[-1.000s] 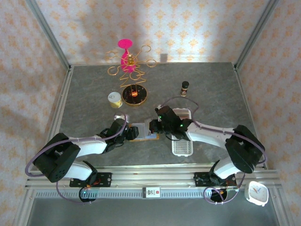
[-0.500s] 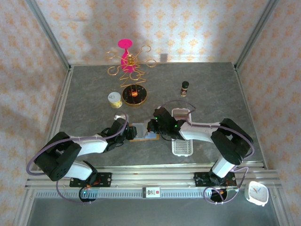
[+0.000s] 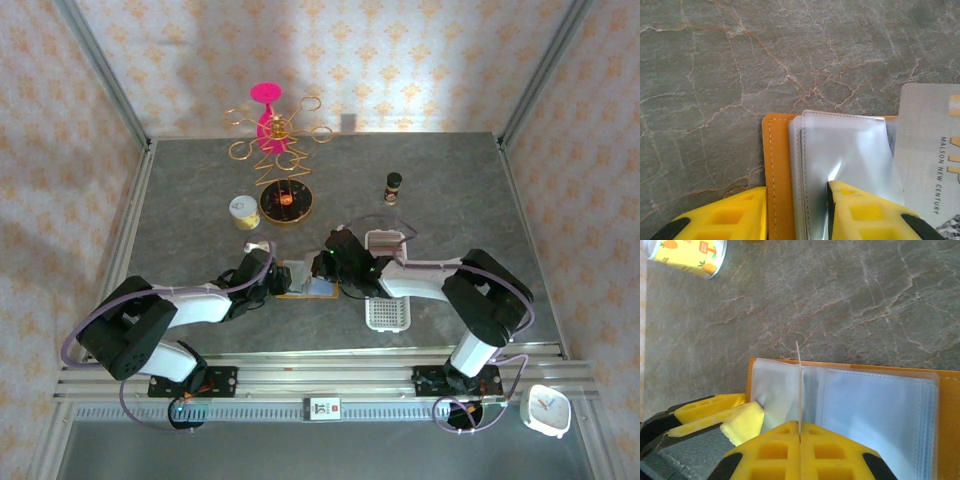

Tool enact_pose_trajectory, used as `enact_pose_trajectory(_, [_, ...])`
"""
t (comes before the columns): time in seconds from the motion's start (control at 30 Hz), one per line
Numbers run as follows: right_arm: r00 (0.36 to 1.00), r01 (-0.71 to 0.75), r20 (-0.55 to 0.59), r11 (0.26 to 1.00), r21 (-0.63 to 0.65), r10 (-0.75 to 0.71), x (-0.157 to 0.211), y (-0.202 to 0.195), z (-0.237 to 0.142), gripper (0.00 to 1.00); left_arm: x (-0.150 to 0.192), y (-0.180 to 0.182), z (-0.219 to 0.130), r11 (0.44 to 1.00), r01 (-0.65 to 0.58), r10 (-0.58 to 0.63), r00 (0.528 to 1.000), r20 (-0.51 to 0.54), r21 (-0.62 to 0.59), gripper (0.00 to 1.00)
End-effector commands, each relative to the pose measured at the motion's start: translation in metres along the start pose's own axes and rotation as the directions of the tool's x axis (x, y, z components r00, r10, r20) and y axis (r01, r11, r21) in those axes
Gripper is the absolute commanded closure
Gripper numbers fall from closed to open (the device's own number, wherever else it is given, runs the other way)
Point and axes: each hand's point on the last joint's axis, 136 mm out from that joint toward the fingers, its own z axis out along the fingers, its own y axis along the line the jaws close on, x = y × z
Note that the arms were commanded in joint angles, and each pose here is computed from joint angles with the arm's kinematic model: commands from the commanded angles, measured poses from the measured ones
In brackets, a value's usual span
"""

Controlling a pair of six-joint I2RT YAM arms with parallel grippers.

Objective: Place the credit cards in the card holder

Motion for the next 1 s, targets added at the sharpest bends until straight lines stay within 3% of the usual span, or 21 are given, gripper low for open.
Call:
enact_pose_trajectory(0.0, [0.999,-0.026,0.025,0.999,0.025,0.026,0.001,-0.009,0.002,1.0,0.033,-0.002,0.005,0.999,-0.024,0.027,0.991,-0.13,0.023,0.68])
enact_pose_trajectory(0.3, [0.997,-0.069,-0.048,0.997,-0.019,0.068,0.019,-0.008,0.006,1.0,0.032,-0.001,0.006,1.0,-0.023,0.025,0.992,-0.127,0.017,0.68])
enact_pose_trajectory(0.97, [0.985,-0.116,-0.116,0.99,0.085,0.126,0.037,-0.031,0.003,1.0,0.031,-0.001,0.005,1.0,-0.022,0.023,0.992,-0.121,0.015,0.67])
